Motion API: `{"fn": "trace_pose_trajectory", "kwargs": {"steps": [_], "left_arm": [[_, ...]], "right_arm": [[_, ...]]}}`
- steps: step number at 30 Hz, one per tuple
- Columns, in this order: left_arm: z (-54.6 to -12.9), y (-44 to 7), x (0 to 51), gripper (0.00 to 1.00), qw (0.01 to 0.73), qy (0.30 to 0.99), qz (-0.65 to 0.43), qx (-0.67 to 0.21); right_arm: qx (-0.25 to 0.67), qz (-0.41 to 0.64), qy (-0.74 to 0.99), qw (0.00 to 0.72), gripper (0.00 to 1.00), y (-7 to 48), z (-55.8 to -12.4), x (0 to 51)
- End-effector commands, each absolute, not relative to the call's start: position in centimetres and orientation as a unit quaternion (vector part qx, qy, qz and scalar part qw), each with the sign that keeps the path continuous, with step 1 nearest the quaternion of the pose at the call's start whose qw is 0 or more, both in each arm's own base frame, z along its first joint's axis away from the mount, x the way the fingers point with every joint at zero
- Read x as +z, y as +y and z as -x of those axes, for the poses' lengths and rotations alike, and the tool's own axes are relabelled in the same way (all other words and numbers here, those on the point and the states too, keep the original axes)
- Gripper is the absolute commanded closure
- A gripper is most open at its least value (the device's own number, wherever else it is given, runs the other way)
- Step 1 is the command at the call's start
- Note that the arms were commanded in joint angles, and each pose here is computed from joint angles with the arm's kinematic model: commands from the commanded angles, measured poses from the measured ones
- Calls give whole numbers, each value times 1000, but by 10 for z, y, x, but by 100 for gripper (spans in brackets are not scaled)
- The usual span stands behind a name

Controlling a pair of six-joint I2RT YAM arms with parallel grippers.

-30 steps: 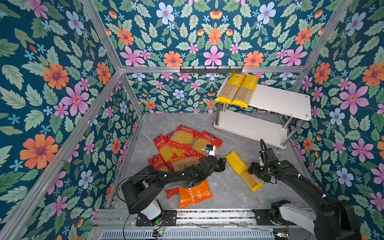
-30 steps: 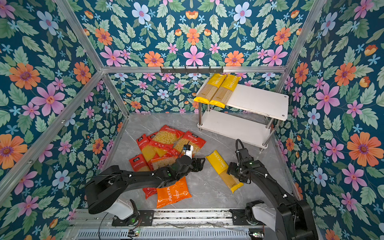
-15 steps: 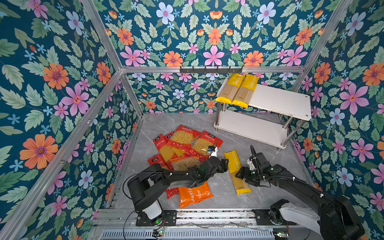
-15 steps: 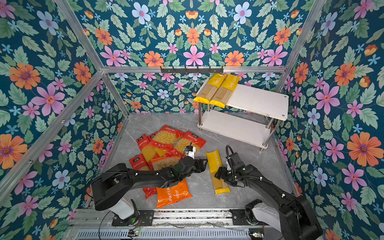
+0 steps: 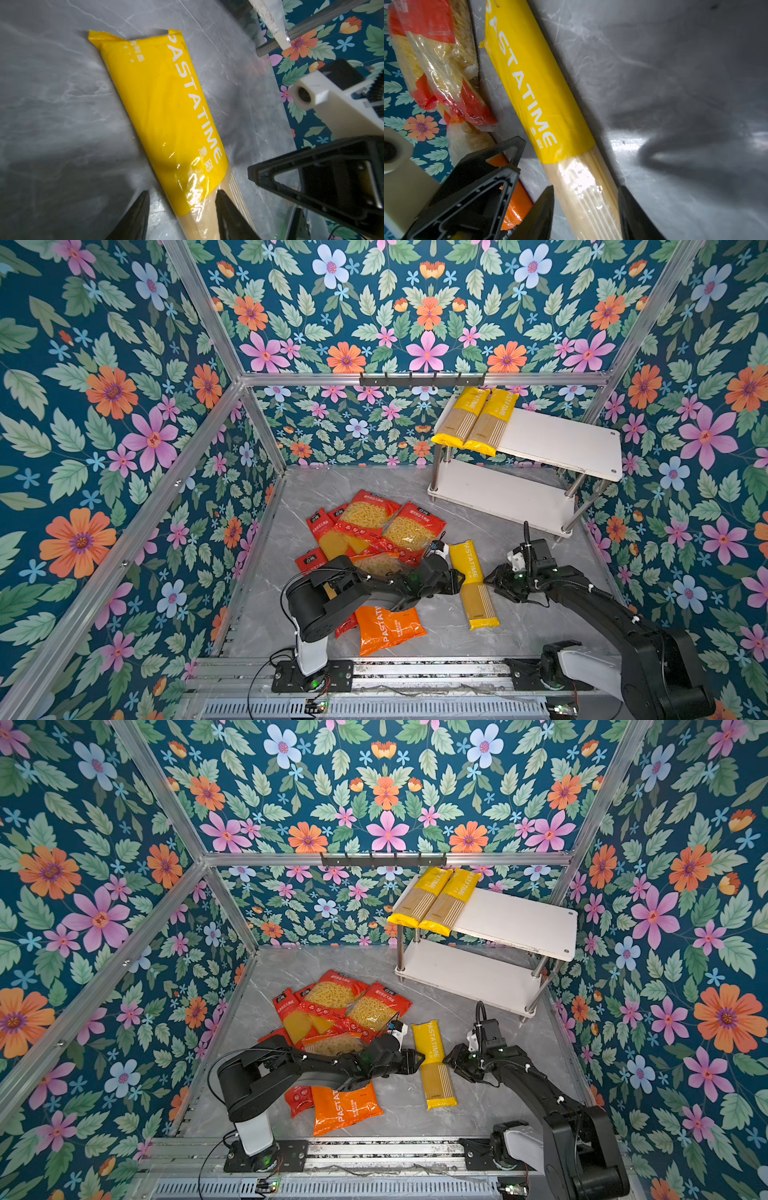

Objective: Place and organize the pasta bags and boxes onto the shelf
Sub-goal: 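Grasp the third yellow PASTATIME pack with the right gripper while the left gripper steadies it, then lift the third yellow pack upright with the right gripper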

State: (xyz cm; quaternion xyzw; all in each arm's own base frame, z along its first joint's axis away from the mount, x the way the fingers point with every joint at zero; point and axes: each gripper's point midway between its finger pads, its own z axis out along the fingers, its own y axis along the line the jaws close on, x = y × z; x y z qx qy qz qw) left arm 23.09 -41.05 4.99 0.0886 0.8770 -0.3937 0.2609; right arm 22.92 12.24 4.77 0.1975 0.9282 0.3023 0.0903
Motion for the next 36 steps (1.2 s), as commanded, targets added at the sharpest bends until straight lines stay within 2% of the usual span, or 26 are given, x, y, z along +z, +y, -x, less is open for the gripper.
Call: {"fn": "trace_pose_trajectory", "kwargs": {"steps": [1, 10, 19, 23, 31, 34, 36], "left_arm": [[-230, -416, 57, 51, 252, 865, -87, -425], [-237, -405, 50, 59, 246, 863, -62, -438], [-245, -386, 80, 62, 283, 854, -38, -435], [-250, -372, 99, 60, 311, 849, -38, -425], [-257, -357, 119, 57, 330, 822, -29, -463], [-261, -351, 129, 52, 334, 805, -23, -490], [-262, -348, 135, 44, 333, 795, -24, -506]], "right_arm": [[315, -162, 930, 100, 51, 128, -239, 46], [371, -130, 916, 82, 52, 155, -243, 32], [442, -118, 880, 130, 86, 173, -256, 53], [461, -115, 867, 148, 95, 175, -256, 65], [484, -99, 850, 182, 100, 179, -255, 92], [492, -84, 844, 195, 100, 182, -253, 105], [501, -69, 837, 208, 100, 186, -252, 118]]}}
